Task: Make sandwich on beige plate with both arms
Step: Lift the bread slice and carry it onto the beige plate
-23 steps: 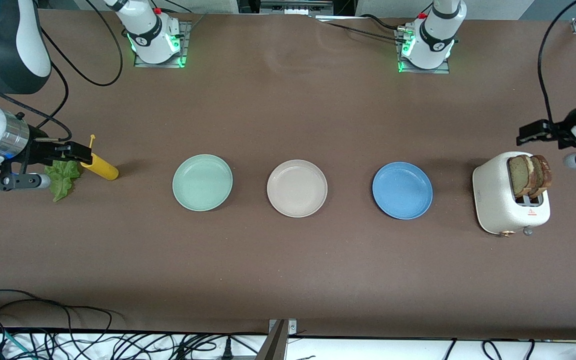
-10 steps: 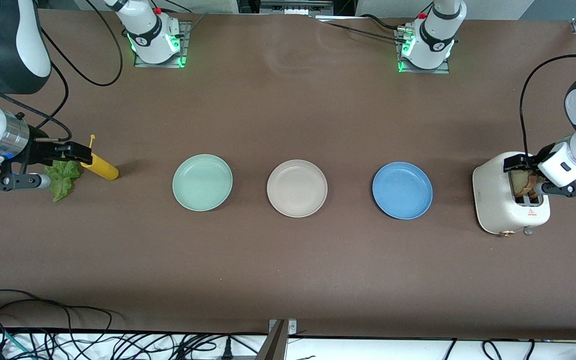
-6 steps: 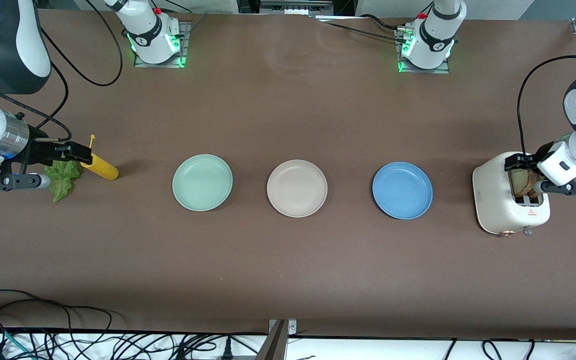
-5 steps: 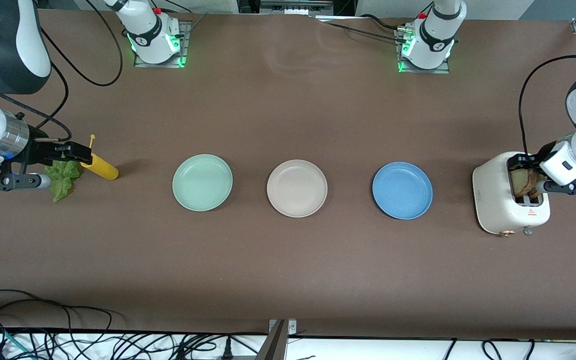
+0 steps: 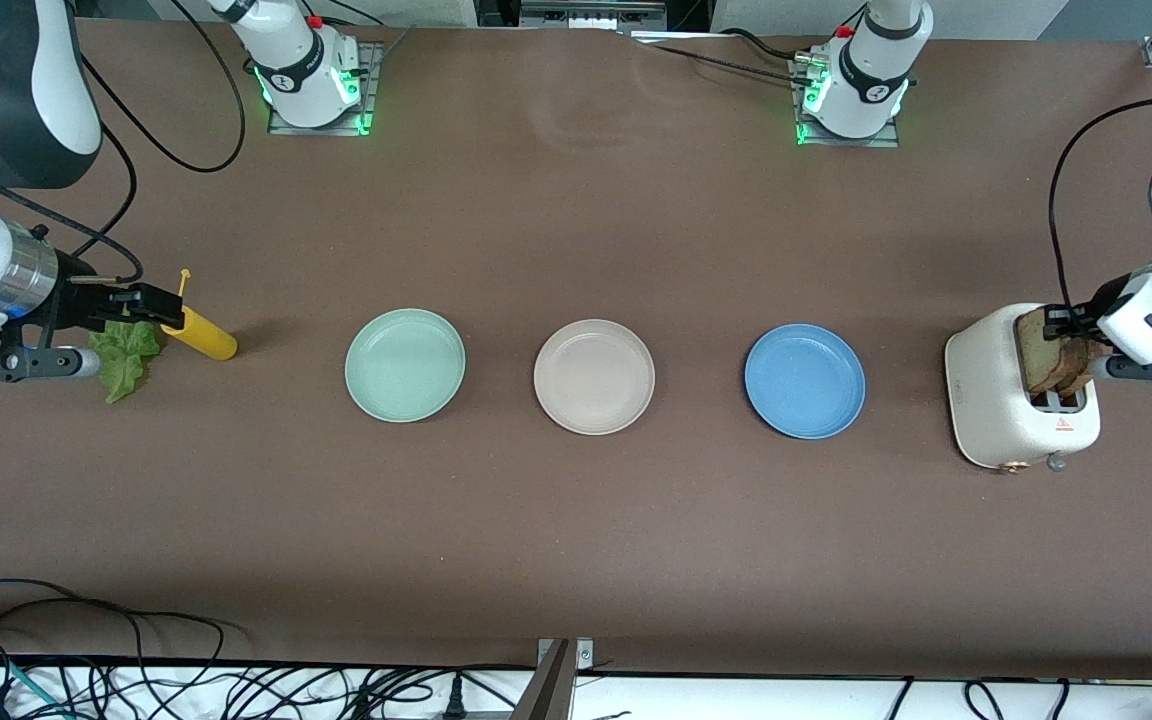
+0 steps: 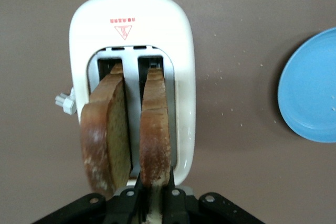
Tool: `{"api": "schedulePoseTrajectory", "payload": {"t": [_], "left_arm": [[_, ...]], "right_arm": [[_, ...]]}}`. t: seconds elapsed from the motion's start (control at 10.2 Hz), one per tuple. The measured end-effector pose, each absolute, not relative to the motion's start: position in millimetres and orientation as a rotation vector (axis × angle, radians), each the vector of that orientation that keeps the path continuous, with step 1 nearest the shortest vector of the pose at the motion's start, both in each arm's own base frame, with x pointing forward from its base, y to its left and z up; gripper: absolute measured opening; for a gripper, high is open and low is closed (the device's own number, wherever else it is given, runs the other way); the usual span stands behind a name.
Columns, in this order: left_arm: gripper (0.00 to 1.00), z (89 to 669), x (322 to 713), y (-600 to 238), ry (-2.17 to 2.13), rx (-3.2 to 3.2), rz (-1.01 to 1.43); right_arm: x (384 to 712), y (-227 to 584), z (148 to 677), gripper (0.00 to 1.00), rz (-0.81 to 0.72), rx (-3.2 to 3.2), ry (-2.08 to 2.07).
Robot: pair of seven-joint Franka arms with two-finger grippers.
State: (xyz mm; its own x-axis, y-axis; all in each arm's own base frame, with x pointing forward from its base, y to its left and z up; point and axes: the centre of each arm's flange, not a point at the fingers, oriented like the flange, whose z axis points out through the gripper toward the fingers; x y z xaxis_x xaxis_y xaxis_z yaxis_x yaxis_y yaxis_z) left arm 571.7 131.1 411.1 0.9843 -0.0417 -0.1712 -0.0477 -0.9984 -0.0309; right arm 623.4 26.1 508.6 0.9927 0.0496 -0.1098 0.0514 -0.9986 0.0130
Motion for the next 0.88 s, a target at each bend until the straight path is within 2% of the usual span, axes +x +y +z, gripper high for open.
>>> {"api": "schedulePoseTrajectory", "payload": {"t": [0.39,0.59,0.88], "left_arm": [[0.09,504,578,66,0.191,-3.164,0.324],[0.09,505,582,9,0.282,-3.287,0.332],[0.09,462,594,-95,0.224,-3.484,0.505]], "right_arm": [[623,26,508,1.0,-0.172,3.12,0.078],[623,25,508,1.0,-0.172,3.12,0.077],[624,25,508,1.0,-0.172,3.12,0.077]]}}
